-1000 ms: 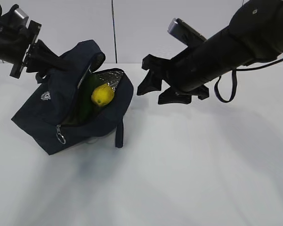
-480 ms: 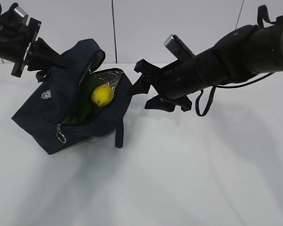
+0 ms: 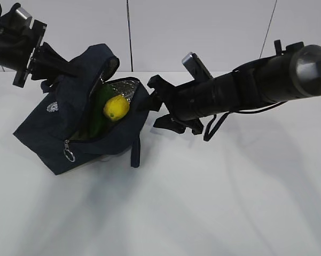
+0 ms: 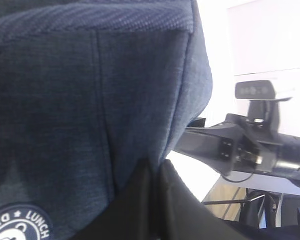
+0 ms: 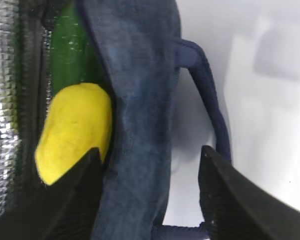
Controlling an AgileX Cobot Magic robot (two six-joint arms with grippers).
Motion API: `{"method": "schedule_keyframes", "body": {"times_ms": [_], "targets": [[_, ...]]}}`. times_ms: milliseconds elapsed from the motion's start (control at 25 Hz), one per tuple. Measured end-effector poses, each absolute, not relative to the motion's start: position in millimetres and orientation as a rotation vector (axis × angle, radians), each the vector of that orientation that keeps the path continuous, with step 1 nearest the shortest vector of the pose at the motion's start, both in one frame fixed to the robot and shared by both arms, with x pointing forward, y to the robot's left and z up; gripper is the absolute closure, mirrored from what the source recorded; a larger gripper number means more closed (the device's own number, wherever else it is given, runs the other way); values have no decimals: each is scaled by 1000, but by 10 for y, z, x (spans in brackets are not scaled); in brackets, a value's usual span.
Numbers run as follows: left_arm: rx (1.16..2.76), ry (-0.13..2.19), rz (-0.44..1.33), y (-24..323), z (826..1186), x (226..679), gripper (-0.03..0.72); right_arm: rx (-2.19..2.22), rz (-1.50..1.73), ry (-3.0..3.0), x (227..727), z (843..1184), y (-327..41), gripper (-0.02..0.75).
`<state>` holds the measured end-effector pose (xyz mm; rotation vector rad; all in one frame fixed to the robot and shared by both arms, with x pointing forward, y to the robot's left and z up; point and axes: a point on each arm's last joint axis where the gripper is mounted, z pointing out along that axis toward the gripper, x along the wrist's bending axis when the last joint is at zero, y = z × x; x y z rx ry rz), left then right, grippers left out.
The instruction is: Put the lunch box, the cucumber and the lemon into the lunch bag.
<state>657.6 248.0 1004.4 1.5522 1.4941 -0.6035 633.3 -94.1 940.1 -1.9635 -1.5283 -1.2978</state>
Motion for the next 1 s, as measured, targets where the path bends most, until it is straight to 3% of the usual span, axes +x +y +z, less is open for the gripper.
{"method": "schedule_keyframes", "body": {"times_ms": [200,480,800,1000], "targets": [[1551,1494,-604,2479,10045,6576,697,-1934,-1286,-1484,6348,9259,-904,306],[1548,1493,-605,2479,10046,6577,697,-1899,-1339,-1491,6365,9267,-892,508],[1517,1486,-614,2469,10068,6587,697,-1895,-1324,-1476,6380,9102,-876,562],[1509,1484,-617,2466,10074,6590,697,-1858,-1309,-1467,6361,9067,-852,722]]}}
